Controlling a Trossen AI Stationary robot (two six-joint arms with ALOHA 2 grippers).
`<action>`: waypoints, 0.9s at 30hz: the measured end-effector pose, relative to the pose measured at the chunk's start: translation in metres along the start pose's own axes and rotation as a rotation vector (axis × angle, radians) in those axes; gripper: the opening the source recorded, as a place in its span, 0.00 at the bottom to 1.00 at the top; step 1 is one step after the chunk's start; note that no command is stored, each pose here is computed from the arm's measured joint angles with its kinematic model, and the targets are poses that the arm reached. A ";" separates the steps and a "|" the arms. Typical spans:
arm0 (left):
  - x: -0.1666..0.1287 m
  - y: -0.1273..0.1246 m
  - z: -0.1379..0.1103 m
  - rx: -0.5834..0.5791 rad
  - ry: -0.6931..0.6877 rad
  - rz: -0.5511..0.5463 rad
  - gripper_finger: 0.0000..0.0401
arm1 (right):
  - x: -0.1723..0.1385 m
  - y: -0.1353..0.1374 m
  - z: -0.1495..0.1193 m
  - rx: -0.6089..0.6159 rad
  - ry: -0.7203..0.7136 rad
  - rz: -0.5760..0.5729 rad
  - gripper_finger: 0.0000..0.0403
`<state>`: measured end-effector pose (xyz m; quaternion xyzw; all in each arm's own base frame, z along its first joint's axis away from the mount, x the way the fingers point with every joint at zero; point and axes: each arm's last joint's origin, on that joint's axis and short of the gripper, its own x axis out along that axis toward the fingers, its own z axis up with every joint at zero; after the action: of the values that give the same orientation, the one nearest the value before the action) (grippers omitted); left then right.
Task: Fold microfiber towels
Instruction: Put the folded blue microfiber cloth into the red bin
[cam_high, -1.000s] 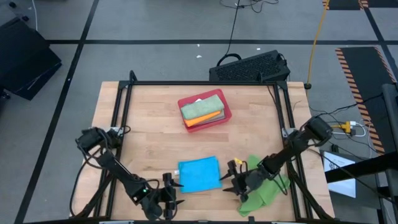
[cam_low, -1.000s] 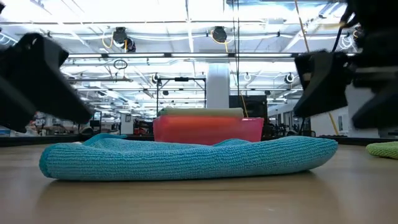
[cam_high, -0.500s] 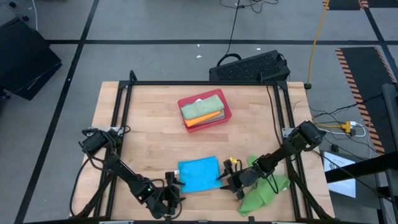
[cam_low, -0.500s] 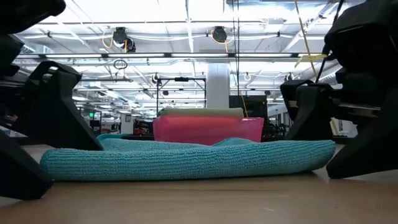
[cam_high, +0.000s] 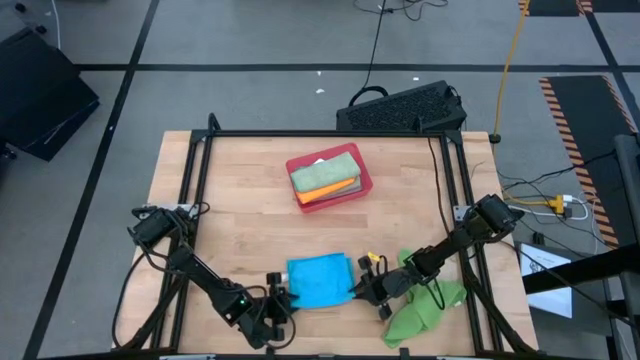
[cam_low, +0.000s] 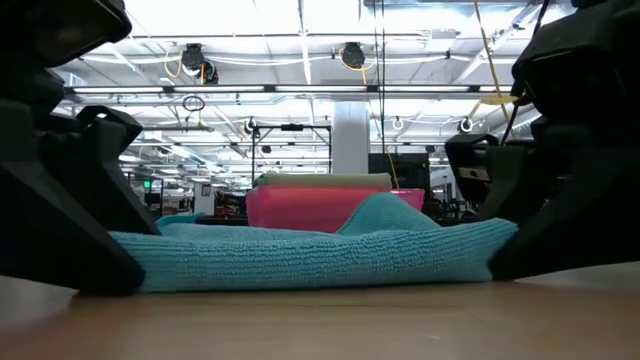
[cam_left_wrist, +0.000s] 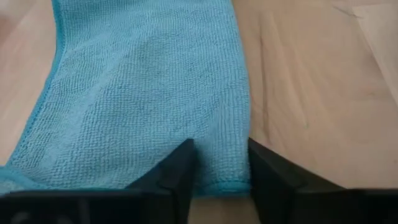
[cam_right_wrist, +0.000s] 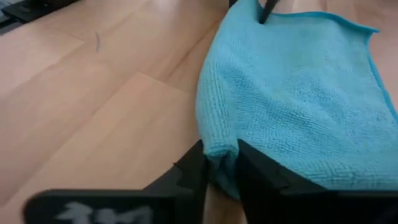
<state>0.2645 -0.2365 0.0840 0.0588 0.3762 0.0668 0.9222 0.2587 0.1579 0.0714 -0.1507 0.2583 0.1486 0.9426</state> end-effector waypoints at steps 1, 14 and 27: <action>0.000 0.000 0.000 0.002 0.002 0.001 0.30 | 0.000 0.000 0.000 0.000 0.000 -0.003 0.12; 0.000 0.001 -0.003 0.016 0.009 0.012 0.12 | 0.000 0.000 0.000 0.032 -0.001 -0.004 0.11; 0.002 0.005 -0.008 0.008 -0.004 0.031 0.26 | -0.001 0.001 0.005 0.018 -0.065 0.022 0.32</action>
<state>0.2598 -0.2303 0.0775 0.0682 0.3738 0.0794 0.9216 0.2604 0.1605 0.0758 -0.1347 0.2307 0.1615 0.9500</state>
